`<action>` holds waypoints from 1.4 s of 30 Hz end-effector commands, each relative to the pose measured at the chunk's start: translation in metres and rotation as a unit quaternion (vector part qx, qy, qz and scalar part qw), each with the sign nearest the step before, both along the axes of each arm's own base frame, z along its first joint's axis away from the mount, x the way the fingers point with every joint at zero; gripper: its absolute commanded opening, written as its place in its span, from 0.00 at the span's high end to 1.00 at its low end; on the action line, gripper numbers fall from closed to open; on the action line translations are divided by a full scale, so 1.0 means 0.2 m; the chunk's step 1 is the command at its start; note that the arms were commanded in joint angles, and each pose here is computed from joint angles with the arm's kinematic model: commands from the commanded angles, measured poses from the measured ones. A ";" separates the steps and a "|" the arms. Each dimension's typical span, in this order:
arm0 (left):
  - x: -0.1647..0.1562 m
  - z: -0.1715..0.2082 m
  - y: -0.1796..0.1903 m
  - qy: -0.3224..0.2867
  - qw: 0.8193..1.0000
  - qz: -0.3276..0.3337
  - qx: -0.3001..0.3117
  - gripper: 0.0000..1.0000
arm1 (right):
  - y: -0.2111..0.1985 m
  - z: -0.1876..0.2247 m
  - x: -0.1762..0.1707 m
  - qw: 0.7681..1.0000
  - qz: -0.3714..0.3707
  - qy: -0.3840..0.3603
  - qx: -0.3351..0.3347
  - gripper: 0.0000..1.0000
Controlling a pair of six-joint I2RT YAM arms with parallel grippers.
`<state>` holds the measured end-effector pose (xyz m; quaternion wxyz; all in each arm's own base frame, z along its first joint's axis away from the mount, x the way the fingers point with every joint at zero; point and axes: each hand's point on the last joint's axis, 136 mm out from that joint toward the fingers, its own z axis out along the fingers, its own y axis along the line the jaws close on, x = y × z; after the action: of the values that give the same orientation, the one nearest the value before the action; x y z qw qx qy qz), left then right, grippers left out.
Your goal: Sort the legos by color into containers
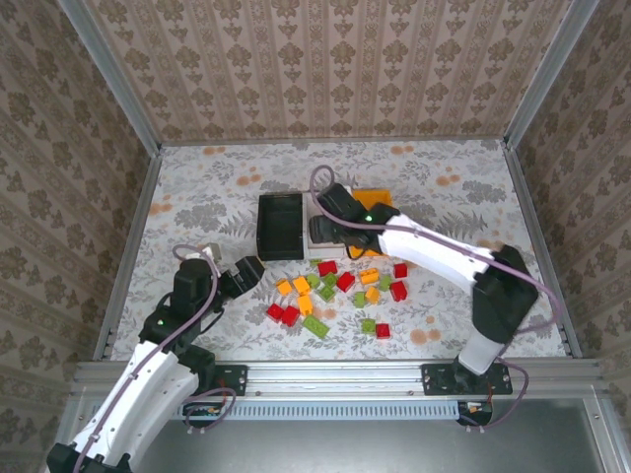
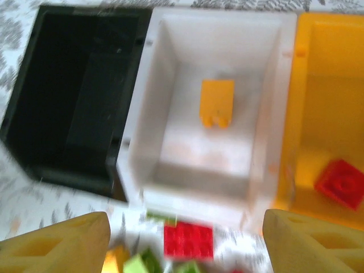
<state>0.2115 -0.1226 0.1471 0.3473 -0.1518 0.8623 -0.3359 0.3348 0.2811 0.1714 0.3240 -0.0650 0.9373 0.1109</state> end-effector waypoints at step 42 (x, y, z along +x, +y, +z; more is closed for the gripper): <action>0.03 -0.06 -0.03 0.002 1.000 -0.008 -0.010 0.00 | -0.24 -0.66 -0.54 0.991 -0.030 0.101 -0.083 0.74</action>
<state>0.2168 -0.1265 0.1338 0.3376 -0.1517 0.8656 -0.3373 0.2181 0.2261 0.0263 0.2004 -0.0405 0.9786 0.0224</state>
